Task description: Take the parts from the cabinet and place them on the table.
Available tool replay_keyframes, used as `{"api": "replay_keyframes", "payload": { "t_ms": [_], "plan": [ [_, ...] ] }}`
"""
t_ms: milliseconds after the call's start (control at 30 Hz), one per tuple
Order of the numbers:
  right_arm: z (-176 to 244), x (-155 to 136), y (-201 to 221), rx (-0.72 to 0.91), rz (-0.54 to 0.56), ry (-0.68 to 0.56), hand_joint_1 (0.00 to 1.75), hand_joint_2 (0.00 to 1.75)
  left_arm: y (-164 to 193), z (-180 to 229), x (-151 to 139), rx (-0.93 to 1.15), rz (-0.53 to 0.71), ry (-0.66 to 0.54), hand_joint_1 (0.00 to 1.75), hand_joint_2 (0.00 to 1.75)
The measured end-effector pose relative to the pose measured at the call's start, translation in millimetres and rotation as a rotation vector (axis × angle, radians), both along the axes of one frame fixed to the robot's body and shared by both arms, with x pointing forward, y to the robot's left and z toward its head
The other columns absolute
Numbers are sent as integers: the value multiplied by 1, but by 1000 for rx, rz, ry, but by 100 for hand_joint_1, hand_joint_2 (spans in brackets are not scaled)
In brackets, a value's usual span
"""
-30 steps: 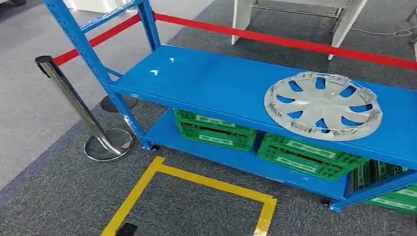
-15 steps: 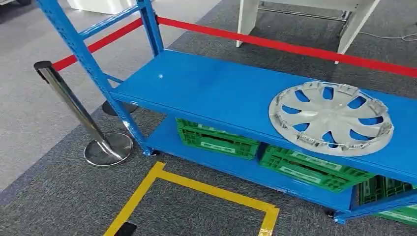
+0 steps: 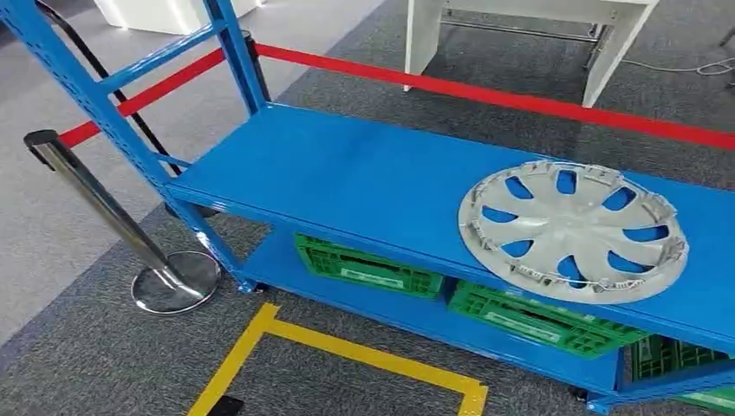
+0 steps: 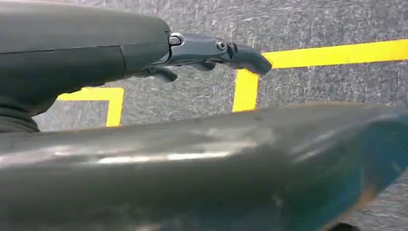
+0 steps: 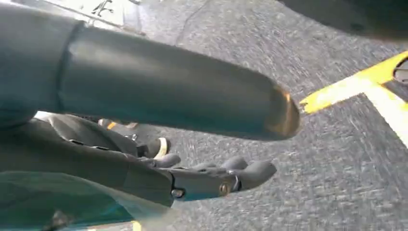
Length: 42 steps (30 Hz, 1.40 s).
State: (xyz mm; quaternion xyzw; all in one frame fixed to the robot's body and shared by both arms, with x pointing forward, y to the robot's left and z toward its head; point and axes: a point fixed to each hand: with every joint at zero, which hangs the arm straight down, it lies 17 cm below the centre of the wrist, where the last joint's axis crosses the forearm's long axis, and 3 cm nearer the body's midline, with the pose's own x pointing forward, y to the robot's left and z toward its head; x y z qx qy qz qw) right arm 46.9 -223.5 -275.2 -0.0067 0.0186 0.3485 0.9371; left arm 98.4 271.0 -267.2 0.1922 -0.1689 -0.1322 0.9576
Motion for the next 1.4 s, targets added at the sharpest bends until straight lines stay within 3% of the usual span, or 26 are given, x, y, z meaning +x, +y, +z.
{"api": "replay_keyframes", "payload": {
  "t_ms": [1400],
  "plan": [
    [1,-2,1,16,23,15,0,0,-10,0,6,-26,-17,9,0,0]
  ]
}}
